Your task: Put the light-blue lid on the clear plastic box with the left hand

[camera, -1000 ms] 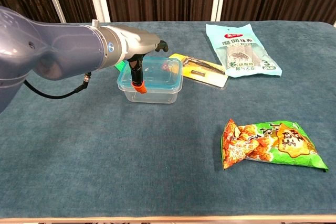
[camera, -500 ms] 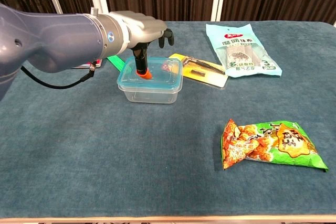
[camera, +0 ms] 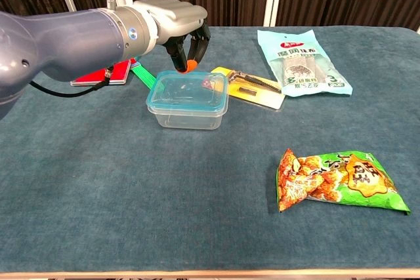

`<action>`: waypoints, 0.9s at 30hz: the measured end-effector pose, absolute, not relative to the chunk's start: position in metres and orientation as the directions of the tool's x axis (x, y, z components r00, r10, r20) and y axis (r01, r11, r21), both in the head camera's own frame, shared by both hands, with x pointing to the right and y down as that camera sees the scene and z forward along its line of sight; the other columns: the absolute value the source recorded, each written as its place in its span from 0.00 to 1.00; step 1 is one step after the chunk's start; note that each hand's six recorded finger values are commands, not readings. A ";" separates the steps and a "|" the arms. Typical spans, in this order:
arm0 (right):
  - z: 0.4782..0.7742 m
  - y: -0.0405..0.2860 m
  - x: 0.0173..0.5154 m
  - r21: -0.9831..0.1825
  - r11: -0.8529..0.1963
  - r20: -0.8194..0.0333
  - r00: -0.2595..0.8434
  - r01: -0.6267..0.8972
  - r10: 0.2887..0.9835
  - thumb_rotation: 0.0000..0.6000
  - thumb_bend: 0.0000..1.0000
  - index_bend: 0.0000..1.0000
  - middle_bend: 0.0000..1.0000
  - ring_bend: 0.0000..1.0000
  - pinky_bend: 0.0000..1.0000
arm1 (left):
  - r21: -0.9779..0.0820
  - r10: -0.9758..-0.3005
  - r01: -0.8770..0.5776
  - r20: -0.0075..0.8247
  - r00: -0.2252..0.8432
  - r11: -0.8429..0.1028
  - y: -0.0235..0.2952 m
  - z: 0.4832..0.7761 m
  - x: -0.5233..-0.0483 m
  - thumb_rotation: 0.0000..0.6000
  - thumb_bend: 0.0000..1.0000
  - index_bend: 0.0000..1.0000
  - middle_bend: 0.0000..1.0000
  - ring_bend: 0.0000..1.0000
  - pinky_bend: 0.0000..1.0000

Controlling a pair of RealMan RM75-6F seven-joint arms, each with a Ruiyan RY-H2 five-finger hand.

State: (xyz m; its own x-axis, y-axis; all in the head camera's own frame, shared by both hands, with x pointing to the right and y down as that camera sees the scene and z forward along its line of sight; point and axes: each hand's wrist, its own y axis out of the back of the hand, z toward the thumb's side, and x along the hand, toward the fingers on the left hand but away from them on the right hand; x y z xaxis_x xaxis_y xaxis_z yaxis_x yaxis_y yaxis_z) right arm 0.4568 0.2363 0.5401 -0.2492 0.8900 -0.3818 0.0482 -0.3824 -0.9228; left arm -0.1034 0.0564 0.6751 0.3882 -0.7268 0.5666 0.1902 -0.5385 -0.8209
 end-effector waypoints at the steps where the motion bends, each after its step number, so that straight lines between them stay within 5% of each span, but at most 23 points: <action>1: 0.540 0.236 0.457 -0.922 -0.383 -0.383 -0.250 0.049 0.889 1.00 0.35 0.02 0.01 0.00 0.00 | -0.821 -0.728 0.184 0.566 0.387 -0.541 0.056 0.677 -0.103 1.00 0.49 0.60 0.51 0.12 0.00; 27: 0.541 0.237 0.457 -0.921 -0.385 -0.385 -0.253 0.052 0.887 1.00 0.35 0.02 0.01 0.00 0.00 | -0.808 -0.702 0.178 0.579 0.414 -0.561 0.068 0.703 -0.098 1.00 0.52 0.63 0.56 0.17 0.01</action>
State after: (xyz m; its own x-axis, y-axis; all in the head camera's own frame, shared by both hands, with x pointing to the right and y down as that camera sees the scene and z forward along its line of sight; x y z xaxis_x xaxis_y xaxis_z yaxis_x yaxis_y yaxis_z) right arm 0.4575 0.2375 0.5405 -0.2532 0.8873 -0.3855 0.0524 -0.3853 -0.9213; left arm -0.0977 0.0683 0.7026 0.4140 -0.7025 0.5789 0.1782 -0.5611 -0.8083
